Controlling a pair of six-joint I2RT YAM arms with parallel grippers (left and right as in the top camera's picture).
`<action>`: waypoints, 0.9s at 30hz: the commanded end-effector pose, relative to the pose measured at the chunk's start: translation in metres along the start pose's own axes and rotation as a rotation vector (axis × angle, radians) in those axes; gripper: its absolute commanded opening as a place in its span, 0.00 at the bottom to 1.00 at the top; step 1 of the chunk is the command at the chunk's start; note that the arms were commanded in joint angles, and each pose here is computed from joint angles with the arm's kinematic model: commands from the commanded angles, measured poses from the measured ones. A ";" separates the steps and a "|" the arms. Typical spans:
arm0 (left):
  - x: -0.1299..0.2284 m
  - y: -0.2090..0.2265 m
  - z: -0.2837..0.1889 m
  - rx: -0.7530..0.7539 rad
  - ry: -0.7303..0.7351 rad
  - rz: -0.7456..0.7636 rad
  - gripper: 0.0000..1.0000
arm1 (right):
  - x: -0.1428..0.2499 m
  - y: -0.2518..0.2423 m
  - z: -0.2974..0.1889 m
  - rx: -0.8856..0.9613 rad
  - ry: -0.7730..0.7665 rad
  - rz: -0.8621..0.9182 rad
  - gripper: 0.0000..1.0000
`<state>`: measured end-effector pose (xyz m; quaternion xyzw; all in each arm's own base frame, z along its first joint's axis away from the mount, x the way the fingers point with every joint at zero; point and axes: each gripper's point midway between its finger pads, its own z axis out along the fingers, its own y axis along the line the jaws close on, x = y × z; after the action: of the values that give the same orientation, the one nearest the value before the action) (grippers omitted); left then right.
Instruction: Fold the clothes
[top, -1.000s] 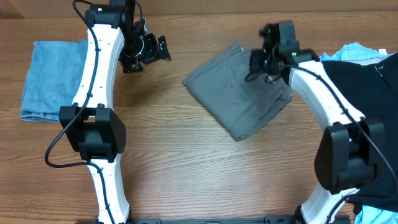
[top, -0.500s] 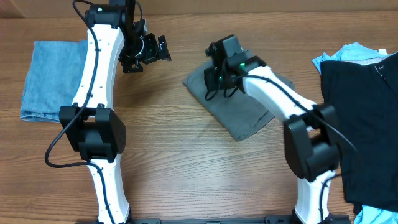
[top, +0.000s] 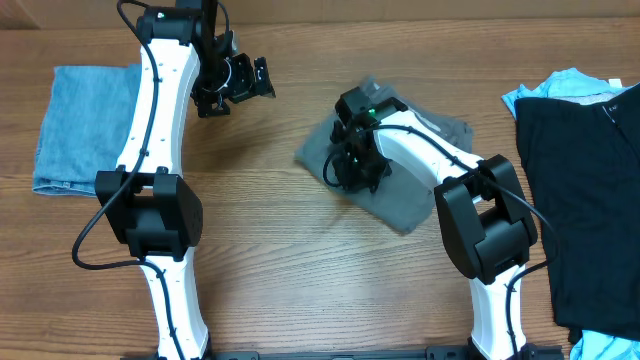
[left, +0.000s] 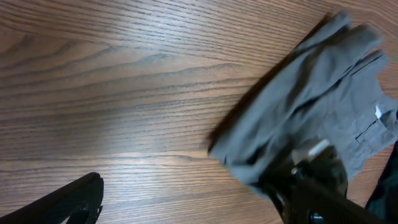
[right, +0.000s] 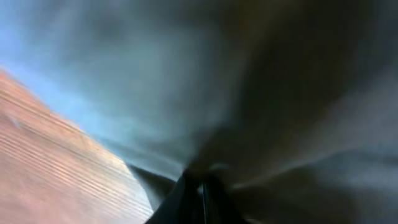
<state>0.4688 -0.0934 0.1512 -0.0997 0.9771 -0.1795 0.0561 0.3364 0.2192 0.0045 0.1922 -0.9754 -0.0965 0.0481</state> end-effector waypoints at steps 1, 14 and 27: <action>-0.004 -0.007 -0.008 0.007 -0.030 0.016 1.00 | 0.036 -0.022 0.004 0.125 0.138 -0.023 0.11; -0.004 -0.007 -0.008 0.007 -0.030 0.016 1.00 | 0.032 -0.039 -0.092 0.248 -0.066 0.062 0.08; -0.004 -0.007 -0.008 0.007 -0.030 0.016 1.00 | -0.061 -0.049 -0.093 0.135 -0.493 0.574 0.07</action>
<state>0.4688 -0.0933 0.1512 -0.0997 0.9771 -0.1793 0.0562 0.4127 0.2123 0.1075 0.0255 -0.9771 -0.1156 -0.1770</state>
